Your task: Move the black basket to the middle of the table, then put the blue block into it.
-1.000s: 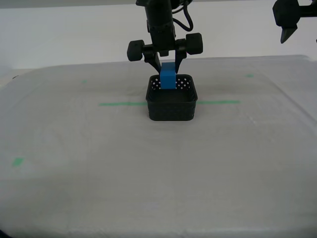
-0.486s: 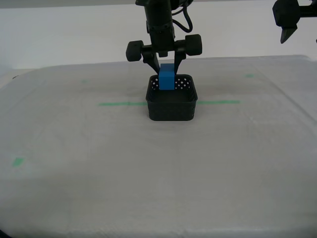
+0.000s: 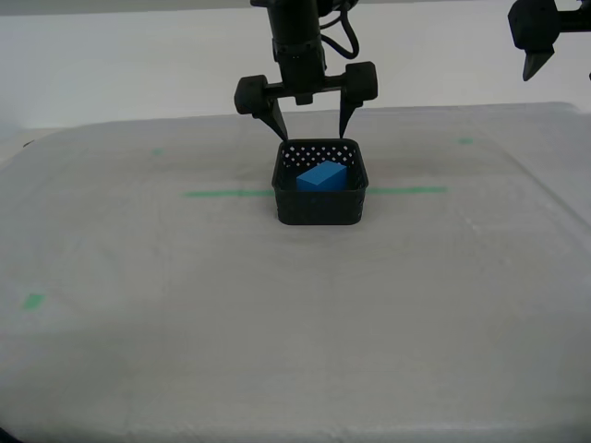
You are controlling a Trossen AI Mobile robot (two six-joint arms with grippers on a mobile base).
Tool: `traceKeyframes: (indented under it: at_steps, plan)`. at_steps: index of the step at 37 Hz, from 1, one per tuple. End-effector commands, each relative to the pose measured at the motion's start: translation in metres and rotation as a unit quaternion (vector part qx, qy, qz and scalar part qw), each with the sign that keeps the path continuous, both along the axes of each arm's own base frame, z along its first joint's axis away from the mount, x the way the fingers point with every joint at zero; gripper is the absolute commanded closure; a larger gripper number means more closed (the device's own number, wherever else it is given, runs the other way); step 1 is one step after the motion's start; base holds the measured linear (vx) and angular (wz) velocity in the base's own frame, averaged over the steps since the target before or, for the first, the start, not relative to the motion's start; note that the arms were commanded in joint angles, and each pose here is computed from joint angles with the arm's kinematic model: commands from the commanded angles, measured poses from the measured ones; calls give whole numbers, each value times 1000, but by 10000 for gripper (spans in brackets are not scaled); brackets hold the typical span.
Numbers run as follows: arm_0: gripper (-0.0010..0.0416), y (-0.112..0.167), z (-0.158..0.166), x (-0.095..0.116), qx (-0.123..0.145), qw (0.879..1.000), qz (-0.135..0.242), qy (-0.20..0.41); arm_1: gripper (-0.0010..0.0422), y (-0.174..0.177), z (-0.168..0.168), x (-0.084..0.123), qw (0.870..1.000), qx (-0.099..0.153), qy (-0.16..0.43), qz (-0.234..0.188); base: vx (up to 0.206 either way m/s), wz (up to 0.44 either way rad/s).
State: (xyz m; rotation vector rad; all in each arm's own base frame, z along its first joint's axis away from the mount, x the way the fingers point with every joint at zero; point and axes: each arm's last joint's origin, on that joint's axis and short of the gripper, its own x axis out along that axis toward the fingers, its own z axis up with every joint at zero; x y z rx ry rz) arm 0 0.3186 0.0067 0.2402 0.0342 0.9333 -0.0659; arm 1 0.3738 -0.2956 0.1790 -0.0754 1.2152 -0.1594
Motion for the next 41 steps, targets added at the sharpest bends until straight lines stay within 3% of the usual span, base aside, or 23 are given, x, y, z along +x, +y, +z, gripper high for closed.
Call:
traceKeyframes:
  at_steps: [1,21,41]
  plan:
    - [7,0,1,0,0,1000,1,-2,10,1,5,0,1000,0,-5,-6,0,0]
    - [7,0,1,0,0,1000,1,-2,10,10,17,-2,998,25,-8,-48,0,0]
    - [7,0,1,0,0,1000,1,-2,11,42,47,7,998,40,-30,-33,0,0]
